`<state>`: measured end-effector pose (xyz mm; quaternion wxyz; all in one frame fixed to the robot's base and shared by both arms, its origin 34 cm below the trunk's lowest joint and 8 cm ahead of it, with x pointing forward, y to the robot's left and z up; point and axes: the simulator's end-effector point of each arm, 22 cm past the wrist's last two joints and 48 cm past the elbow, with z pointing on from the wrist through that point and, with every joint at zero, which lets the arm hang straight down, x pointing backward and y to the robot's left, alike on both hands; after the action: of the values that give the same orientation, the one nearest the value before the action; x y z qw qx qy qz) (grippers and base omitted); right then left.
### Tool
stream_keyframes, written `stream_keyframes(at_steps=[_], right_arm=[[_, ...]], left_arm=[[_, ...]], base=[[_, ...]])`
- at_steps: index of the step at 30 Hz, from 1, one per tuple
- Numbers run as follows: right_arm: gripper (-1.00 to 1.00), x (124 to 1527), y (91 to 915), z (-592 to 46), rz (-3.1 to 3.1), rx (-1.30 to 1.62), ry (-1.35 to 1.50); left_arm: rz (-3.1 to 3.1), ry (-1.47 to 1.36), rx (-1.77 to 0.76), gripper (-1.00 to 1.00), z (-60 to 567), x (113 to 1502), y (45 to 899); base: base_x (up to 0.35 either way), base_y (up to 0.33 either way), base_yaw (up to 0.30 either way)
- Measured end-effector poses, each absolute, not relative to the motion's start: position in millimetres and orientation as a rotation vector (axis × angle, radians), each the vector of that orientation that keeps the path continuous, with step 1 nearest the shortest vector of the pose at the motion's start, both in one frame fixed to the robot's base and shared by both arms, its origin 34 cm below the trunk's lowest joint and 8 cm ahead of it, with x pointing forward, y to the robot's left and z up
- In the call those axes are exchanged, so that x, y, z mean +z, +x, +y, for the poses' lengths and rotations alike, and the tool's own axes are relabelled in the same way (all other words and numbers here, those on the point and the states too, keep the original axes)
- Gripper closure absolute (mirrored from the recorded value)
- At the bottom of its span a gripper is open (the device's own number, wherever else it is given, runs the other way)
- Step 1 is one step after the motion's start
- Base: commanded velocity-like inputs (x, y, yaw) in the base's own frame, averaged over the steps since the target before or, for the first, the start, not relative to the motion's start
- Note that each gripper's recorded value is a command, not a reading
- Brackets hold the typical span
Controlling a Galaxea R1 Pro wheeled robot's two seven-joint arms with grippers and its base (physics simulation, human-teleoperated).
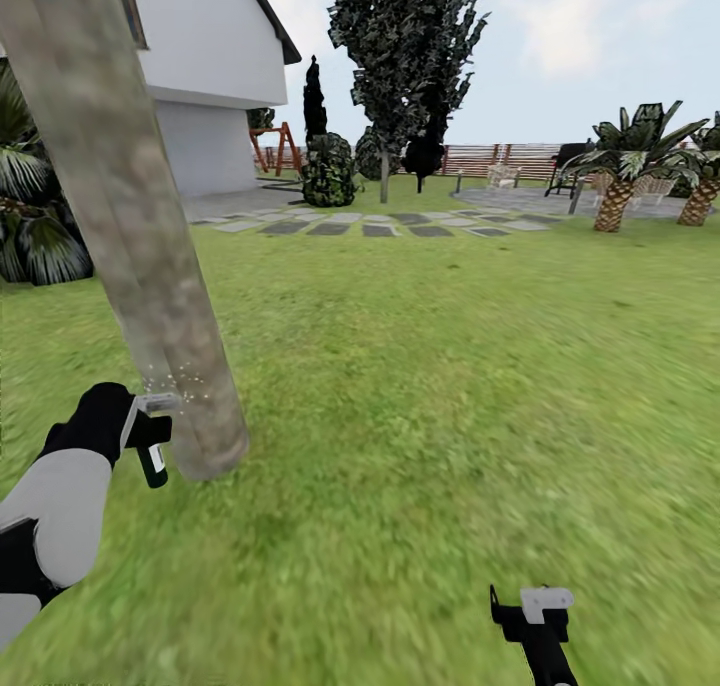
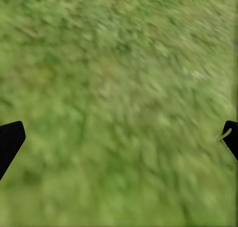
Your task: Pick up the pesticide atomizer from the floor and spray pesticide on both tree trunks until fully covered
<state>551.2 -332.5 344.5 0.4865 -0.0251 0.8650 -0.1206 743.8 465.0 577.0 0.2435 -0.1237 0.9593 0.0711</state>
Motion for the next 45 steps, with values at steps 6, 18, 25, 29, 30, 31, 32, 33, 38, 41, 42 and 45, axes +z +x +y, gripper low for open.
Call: stream_keyframes(at_steps=[6,18,25,29,30,31,32,33,38,41,42,45], right_arm=[[-1.0,344.1,550.9,-331.7,2.105,-0.292,-0.061],[-1.0,344.7,551.2,-332.4,2.104,-0.293,-0.061],[-1.0,344.8,551.2,-332.5,2.103,-0.293,-0.061],[-1.0,344.8,551.2,-332.5,2.103,-0.293,-0.061],[-1.0,344.8,551.2,-332.5,2.103,-0.293,-0.061],[-1.0,344.8,551.2,-332.5,2.103,-0.293,-0.061],[-1.0,344.8,551.2,-332.5,2.103,-0.293,-0.061],[-1.0,344.8,551.3,-332.5,2.103,-0.293,-0.061],[-1.0,344.8,551.2,-332.5,2.104,-0.293,-0.061],[-1.0,344.8,551.2,-332.5,2.103,-0.293,-0.061],[-1.0,344.8,551.2,-332.5,2.103,-0.293,-0.061],[-1.0,344.8,551.3,-332.5,2.103,-0.293,-0.061]], left_arm=[[2.623,-0.337,0.196,1.0,465.3,575.4,742.7],[2.623,-0.336,0.196,1.0,464.8,575.4,742.8],[2.623,-0.336,0.199,1.0,465.4,575.5,742.6],[2.623,-0.337,0.199,1.0,465.5,575.5,742.6],[2.624,-0.336,0.2,1.0,465.6,574.8,742.0],[2.625,-0.336,0.2,1.0,465.5,574.4,741.8],[2.625,-0.336,0.202,1.0,466.0,574.4,741.6],[2.625,-0.336,0.202,1.0,466.3,574.2,741.4],[2.625,-0.335,0.204,1.0,466.6,574.3,741.3],[2.625,-0.335,0.204,1.0,466.6,574.3,741.3],[2.625,-0.335,0.204,1.0,466.6,574.3,741.3],[2.625,-0.335,0.205,1.0,466.7,574.7,741.5]], base=[[0.0,-0.276,0.206],[0.079,-0.276,0.118],[0.114,-0.276,0.0],[0.117,-0.276,0.0],[0.118,-0.276,0.0],[0.118,-0.276,0.0],[0.118,-0.276,0.0],[0.118,-0.276,0.0],[0.118,-0.276,0.0],[0.118,-0.276,0.0],[0.118,-0.276,0.0],[0.118,-0.276,0.001]])
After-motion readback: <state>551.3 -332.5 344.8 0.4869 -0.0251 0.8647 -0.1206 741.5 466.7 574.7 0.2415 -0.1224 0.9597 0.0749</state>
